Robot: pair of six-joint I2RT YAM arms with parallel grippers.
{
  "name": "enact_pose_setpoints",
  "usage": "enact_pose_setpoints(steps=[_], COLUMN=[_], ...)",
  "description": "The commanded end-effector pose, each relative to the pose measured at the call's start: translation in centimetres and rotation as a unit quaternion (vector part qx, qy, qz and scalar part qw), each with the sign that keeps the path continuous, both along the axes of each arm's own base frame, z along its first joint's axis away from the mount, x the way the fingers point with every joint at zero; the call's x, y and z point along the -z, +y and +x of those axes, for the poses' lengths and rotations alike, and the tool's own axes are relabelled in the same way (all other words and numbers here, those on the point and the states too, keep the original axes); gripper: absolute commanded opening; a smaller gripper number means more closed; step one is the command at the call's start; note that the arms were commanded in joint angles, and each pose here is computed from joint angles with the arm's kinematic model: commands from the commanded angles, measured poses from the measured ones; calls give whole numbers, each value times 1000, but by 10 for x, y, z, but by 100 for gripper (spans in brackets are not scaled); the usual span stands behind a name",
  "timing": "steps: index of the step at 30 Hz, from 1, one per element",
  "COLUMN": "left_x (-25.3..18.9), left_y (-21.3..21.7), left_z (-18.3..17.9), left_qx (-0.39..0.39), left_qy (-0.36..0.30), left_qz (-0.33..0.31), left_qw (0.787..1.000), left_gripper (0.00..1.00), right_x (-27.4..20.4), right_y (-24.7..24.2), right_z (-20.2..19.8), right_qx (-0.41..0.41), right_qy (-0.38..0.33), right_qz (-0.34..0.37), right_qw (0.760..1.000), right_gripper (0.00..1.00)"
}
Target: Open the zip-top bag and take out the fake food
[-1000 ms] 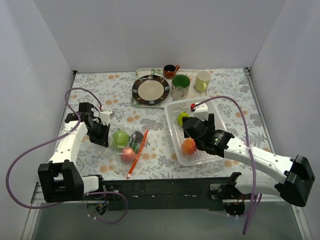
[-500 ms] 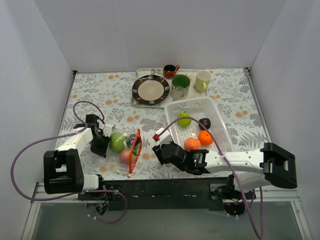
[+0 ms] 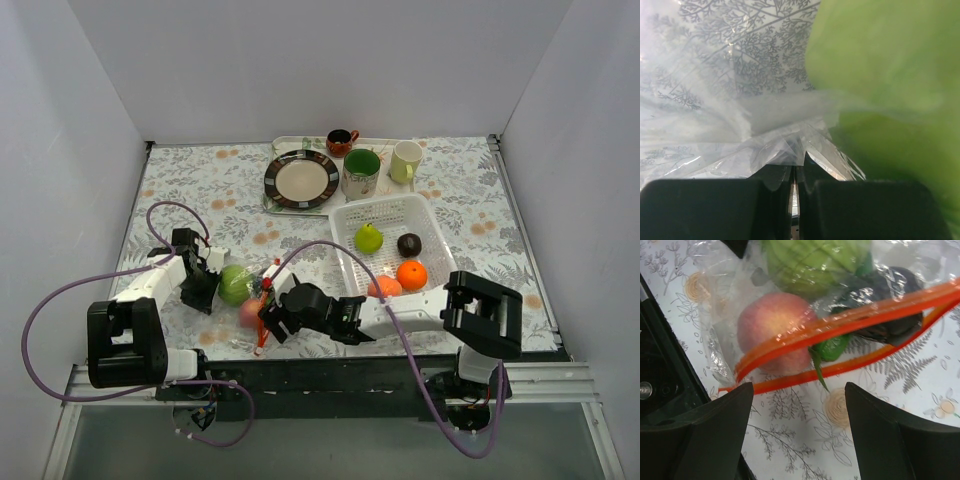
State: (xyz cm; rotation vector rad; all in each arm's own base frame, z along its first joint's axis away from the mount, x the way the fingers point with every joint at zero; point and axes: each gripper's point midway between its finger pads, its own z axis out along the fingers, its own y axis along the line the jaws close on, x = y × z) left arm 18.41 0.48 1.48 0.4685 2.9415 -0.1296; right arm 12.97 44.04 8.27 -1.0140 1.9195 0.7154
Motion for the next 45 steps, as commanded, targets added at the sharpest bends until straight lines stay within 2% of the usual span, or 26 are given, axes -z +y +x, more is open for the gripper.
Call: enact_pose_setpoints(steps=[1, 5, 13, 19, 22, 23, 25, 26, 29, 32, 37, 39, 40, 42, 44, 45], left_x=[3, -1, -6, -12, -13, -13, -13, -13, -12, -10, -10, -11, -11, -11, -11, -10], left_y=[7, 5, 4, 2, 2, 2, 3, 3, 3, 3, 3, 3, 3, 2, 2, 2], left_z=[10, 11, 12, 13, 13, 13, 13, 13, 14, 15, 20, 22, 22, 22, 21, 21], left_qx=[7, 7, 10, 10, 11, 11, 11, 11, 13, 14, 13, 12, 12, 12, 11, 11], left_qy=[-18, -20, -22, -25, -26, -26, -27, -27, -27, -26, -25, -27, -27, -28, -27, -26], left_qz=[17, 12, 10, 3, 5, 5, 5, 5, 7, 6, 5, 4, 4, 3, 2, 2], left_qw=[1000, 1000, 1000, 1000, 1000, 1000, 1000, 1000, 1000, 1000, 1000, 1000, 1000, 1000, 1000, 1000], left_gripper=[0, 0, 0, 0, 0, 0, 0, 0, 0, 0, 0, 0, 0, 0, 0, 0], right_x=[-25, -11, -16, 7, 17, 18, 21, 21, 11, -5, -44, -45, -62, -63, -88, -82], right_y=[44, 55, 81, 83, 74, 71, 59, 54, 32, 9, -22, -40, -48, -72, -97, -113], right_z=[-6, 1, 0, 1, -3, -4, -4, -4, -2, -2, -3, -1, 0, 8, 23, 27], right_qx=[-53, -57, -77, -68, -68, -67, -60, -53, -36, -22, -5, 12, 20, 50, 92, 109], right_qy=[2, 17, 28, 47, 55, 56, 56, 56, 46, 33, 18, 12, 3, -11, -37, -41], right_qz=[59, 53, 67, 43, 31, 29, 21, 18, 18, 29, 56, 45, 62, 48, 69, 54], right_qw=[997, 997, 994, 996, 996, 996, 996, 997, 998, 999, 998, 999, 998, 998, 993, 992], right_gripper=[83, 84, 87, 86, 80, 72, 64, 56, 45, 39, 34, 33, 33, 33, 33, 33])
